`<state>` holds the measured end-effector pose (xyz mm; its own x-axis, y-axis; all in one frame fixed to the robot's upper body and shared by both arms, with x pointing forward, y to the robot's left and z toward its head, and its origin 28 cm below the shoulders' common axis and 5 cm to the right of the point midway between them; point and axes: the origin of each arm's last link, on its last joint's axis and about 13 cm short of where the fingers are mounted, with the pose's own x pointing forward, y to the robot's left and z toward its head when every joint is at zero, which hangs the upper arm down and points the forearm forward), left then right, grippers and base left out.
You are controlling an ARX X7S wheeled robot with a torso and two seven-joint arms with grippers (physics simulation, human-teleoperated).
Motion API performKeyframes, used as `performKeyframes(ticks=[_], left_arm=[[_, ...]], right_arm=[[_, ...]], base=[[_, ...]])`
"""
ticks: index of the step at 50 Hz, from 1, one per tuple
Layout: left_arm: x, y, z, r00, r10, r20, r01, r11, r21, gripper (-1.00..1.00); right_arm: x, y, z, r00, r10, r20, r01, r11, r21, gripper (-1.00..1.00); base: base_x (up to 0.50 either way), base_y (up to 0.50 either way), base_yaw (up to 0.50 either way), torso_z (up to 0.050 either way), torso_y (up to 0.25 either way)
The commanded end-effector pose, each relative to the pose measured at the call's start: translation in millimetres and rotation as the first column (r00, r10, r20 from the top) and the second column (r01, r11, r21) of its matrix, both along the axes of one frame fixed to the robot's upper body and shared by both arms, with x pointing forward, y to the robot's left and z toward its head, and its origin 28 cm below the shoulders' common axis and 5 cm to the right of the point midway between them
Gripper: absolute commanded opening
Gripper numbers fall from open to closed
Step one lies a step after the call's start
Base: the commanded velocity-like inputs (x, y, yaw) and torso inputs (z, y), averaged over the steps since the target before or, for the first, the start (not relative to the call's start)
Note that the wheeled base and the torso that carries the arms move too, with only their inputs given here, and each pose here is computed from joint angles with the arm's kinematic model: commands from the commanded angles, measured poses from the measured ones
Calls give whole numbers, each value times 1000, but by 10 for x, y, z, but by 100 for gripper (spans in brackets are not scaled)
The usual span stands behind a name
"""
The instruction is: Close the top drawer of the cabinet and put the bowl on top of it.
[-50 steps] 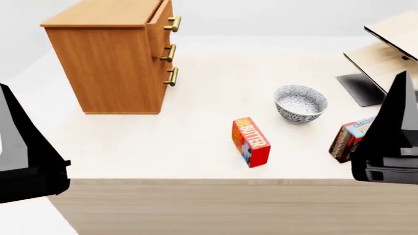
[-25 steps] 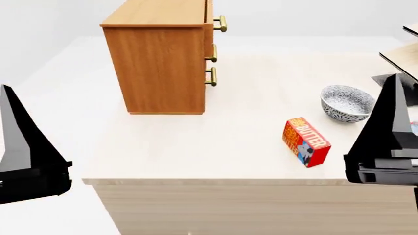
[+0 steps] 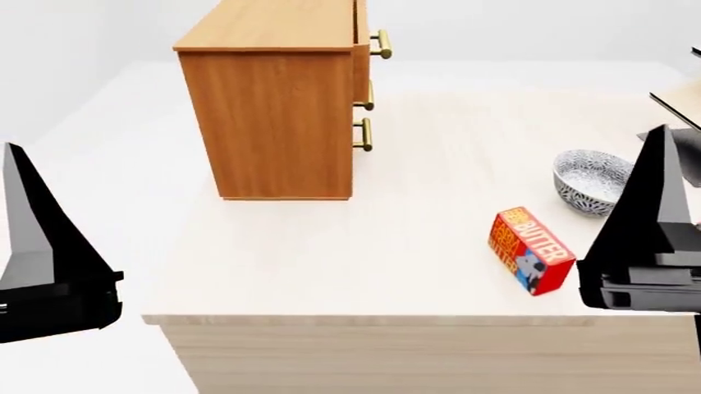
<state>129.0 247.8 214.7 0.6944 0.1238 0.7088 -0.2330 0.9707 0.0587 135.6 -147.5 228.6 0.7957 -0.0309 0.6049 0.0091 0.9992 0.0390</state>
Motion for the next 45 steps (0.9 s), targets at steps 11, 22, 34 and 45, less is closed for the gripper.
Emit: performKeyframes(ticks=[11,22,34,45], left_arm=[[9,4,-4,1000,0,-2,0,1000,0,100],[12,4,-12,1000,-4,-4,4,1000,-1,100],[12,7,-10,1000,-4,-6,4,1000,-2,100],[10,8,-3,1000,-5,-7,5,1000,-2,100]], right_arm=[[-7,0,-11,1000,12,19,-12,1000,3,100],[3,8,-23,1000,19,14,-19,1000,-2,100],[9,17,-38,1000,23,6,-23,1000,-10,100],[21,25,-46,1000,28,-4,-28,1000,-12,100]], base=[[500,0,0,0,0],[500,0,0,0,1],[500,0,0,0,1],[500,0,0,0,2]])
